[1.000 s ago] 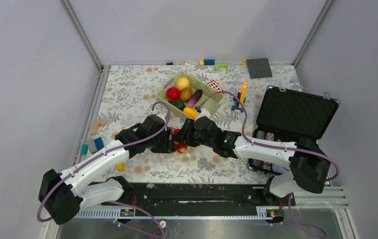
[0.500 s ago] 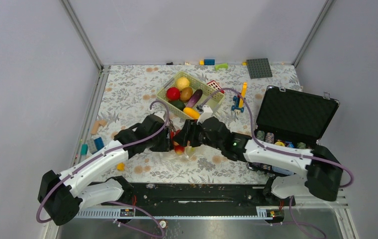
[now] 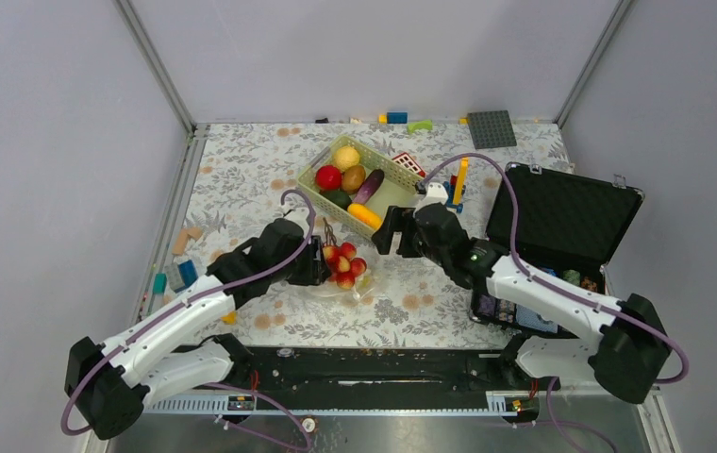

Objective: Place the food in the zip-top bag and seal the zipper
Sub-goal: Place the fake fruit in the zipper food storage bag, then adjust the zipper food storage bag at the center of the board.

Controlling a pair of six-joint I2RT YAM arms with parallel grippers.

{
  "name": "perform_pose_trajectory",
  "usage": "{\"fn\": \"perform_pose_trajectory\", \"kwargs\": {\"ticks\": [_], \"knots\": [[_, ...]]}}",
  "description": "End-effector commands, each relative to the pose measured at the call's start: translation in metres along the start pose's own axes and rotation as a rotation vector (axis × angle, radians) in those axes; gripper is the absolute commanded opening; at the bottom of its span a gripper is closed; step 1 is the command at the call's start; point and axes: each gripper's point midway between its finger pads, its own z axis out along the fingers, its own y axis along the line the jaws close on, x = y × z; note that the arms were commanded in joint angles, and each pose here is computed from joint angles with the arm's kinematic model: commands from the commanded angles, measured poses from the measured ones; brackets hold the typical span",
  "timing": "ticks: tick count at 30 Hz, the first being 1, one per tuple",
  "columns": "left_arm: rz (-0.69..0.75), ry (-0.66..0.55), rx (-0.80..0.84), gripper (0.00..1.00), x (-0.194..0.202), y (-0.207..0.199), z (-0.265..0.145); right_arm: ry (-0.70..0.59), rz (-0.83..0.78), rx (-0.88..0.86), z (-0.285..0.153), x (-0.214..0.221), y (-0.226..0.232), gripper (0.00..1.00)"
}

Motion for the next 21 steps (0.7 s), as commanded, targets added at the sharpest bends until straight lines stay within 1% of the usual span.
{"fn": "perform_pose_trajectory", "kwargs": {"ticks": [1,4,8,12,16,19,21], "knots": [[0.054,-0.060,0.165,0.00,-0.010,-0.027,-0.002,0.086,-0.043,0.121,0.016,0.005,-0.022,0.90],[0.078,-0.081,0.221,0.00,-0.010,-0.035,-0.003,0.152,-0.054,0.111,0.032,0.010,-0.015,0.87],[0.095,-0.115,0.233,0.00,-0.010,-0.033,-0.006,0.208,-0.060,0.109,0.051,0.019,-0.011,0.78],[0.104,-0.116,0.252,0.00,-0.006,-0.034,-0.004,0.271,-0.077,0.039,0.063,0.034,-0.001,0.74],[0.102,-0.108,0.223,0.00,-0.004,-0.028,0.003,0.356,-0.122,-0.123,0.063,0.051,0.022,0.72],[0.095,-0.103,0.202,0.00,-0.003,-0.024,0.006,0.406,-0.133,-0.288,0.054,0.062,0.045,0.71],[0.093,-0.103,0.191,0.00,-0.002,-0.022,0.008,0.389,-0.132,-0.393,0.049,0.060,0.061,0.70]]}}
